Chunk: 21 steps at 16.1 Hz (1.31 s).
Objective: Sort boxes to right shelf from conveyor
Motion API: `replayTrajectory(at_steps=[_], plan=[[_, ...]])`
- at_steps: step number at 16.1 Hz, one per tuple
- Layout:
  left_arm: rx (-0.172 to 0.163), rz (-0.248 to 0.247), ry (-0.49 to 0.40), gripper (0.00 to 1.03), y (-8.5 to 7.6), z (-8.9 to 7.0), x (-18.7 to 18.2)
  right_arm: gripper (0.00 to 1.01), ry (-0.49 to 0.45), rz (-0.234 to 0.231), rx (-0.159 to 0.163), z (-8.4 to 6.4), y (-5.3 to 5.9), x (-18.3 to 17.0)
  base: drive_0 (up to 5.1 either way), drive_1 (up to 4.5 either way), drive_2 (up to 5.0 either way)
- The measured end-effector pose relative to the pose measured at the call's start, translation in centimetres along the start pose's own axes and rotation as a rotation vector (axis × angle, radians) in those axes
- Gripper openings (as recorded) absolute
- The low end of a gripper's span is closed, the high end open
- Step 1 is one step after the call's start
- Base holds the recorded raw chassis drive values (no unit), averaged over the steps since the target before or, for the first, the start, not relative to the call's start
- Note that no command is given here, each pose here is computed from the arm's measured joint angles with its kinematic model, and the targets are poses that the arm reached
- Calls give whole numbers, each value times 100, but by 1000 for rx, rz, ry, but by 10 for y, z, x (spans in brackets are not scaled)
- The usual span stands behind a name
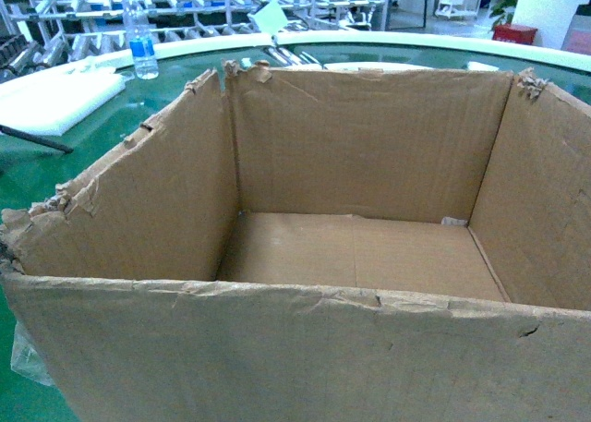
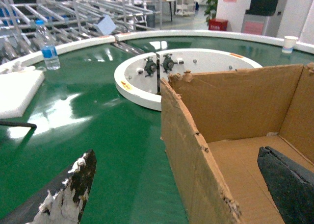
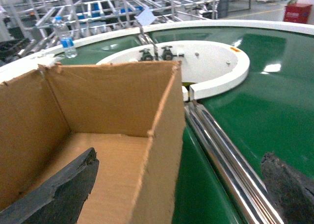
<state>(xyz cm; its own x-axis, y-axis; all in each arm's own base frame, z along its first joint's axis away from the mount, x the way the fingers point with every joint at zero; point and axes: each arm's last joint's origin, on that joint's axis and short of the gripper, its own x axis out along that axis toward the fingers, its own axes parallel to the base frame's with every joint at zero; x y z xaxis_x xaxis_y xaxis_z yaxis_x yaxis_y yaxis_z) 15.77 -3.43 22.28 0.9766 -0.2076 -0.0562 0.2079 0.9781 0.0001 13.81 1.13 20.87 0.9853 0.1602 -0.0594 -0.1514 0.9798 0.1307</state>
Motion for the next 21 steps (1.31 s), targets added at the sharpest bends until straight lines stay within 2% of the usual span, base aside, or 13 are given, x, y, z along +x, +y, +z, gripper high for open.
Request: replayTrajectory(at_steps=[2, 3, 4, 10, 11, 12, 13, 14, 16, 18, 21], plan=[[-14, 7, 87, 98, -4, 9, 23, 98, 54, 47, 22, 18, 2, 20, 0, 0, 0], [-18, 26, 140, 98, -6, 12, 31, 98, 102, 65, 45, 24, 2, 31, 0, 0, 0], [-29, 29, 170, 98, -7, 13, 34, 98, 136, 62, 58, 28, 1, 42, 0, 0, 0], [-40, 39, 173, 98, -7, 14, 34, 98, 160, 62, 69, 25, 1, 41, 0, 0, 0], [-52, 54, 196, 98, -9, 11, 36, 98, 196, 68, 75, 23, 1, 44, 0, 0, 0], [-82, 54, 237, 98, -12, 7, 38, 98, 265, 98, 85, 22, 4, 50, 0, 0, 0], [-106, 41, 234, 98, -15, 7, 39, 98, 292, 126, 89, 23, 6, 53, 0, 0, 0], [-134, 50, 228, 98, -18, 6, 41, 98, 317, 158, 86, 27, 8, 56, 0, 0, 0], [-146, 77, 293, 98, -24, -7, 54, 98, 357, 138, 72, 24, 1, 65, 0, 0, 0], [-144, 96, 355, 98, -28, -13, 66, 98, 398, 108, 79, 18, -7, 75, 0, 0, 0], [-146, 94, 334, 98, -34, -4, 77, 98, 419, 84, 74, 13, -15, 88, 0, 0, 0]])
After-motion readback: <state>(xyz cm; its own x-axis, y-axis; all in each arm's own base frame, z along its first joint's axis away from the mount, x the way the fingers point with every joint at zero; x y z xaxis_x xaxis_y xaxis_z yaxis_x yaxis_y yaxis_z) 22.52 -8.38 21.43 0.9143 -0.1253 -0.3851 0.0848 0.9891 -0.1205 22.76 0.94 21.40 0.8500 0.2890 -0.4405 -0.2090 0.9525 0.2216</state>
